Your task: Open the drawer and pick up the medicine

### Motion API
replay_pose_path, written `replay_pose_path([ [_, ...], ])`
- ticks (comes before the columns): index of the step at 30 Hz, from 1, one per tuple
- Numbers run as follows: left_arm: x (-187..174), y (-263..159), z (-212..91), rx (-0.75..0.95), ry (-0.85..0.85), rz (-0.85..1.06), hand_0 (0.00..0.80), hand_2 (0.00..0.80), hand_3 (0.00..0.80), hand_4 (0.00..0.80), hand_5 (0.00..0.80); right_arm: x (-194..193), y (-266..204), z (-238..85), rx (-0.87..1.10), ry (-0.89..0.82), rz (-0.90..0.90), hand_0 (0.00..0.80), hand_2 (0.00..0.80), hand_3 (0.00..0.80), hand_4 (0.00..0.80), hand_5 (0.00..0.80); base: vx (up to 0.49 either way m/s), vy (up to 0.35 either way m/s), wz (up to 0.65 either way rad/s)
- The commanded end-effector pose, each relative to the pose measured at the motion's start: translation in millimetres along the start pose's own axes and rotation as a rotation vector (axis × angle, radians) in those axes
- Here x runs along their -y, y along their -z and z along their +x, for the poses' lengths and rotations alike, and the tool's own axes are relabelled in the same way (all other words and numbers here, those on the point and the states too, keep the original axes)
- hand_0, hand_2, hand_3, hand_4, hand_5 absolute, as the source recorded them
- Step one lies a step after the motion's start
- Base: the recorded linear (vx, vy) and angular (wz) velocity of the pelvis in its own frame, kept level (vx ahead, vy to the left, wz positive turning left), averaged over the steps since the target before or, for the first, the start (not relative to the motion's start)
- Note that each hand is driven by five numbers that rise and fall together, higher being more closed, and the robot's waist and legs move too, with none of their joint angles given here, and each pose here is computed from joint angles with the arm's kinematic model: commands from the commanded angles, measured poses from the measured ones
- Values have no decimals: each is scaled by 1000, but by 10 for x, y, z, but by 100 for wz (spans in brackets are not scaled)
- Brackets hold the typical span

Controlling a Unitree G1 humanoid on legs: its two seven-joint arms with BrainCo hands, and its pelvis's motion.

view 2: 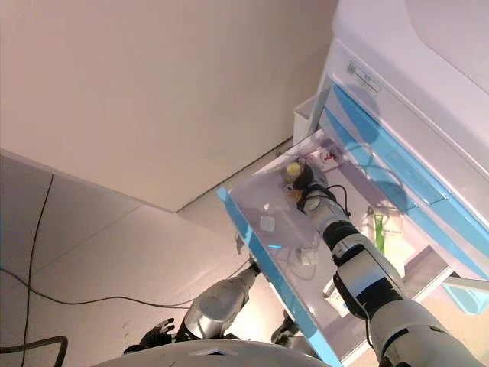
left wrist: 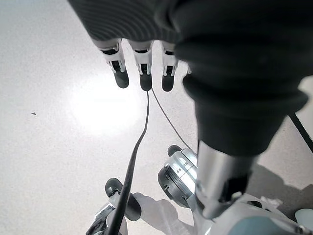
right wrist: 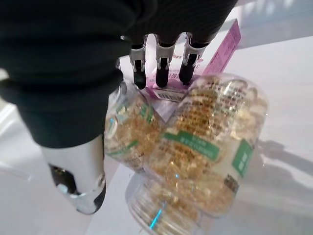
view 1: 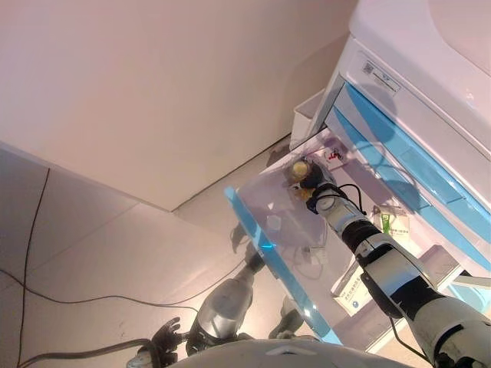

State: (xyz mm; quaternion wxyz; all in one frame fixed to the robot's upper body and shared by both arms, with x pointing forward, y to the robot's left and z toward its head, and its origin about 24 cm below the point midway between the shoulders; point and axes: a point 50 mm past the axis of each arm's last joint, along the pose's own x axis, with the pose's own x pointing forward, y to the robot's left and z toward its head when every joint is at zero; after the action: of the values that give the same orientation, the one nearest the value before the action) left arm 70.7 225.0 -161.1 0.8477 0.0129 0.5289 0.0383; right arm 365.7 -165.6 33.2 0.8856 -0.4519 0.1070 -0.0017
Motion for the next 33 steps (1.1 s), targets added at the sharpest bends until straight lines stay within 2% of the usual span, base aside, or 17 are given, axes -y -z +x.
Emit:
replay_pose_path([
  [1, -179, 71, -38, -32, -34, 14, 0, 0, 0, 0, 0, 183, -263, 76, 98, 57, -28, 0, 0, 0, 0, 0, 0, 0, 0],
  [5, -179, 71, -37, -33, -31, 8, 0, 0, 0, 0, 0, 189, -261, 79, 95, 54, -32, 0, 0, 0, 0, 0, 0, 0, 0],
  [7, -175, 71, -35, -34, -29, 7, 0, 0, 0, 0, 0, 189, -261, 79, 95, 53, -34, 157, 157, 157, 157, 157, 0, 0, 0],
  [9, -167, 60, -30, -31, -30, 2, 0, 0, 0, 0, 0, 195, -274, 81, 100, 53, -41, 436, 436, 436, 436, 436, 0, 0, 0],
  [14, -162, 49, -26, -26, -27, 0, 0, 0, 0, 0, 0, 194, -285, 81, 102, 55, -51, 659, 659, 659, 659, 659, 0, 0, 0],
  [16, -159, 42, -23, -25, -27, -1, 0, 0, 0, 0, 0, 200, -291, 83, 105, 56, -57, 800, 800, 800, 800, 800, 0, 0, 0],
  [33, -167, 7, -19, -9, -31, 16, 0, 0, 0, 0, 0, 338, -347, 98, 169, 115, -160, 800, 800, 800, 800, 800, 0, 0, 0],
])
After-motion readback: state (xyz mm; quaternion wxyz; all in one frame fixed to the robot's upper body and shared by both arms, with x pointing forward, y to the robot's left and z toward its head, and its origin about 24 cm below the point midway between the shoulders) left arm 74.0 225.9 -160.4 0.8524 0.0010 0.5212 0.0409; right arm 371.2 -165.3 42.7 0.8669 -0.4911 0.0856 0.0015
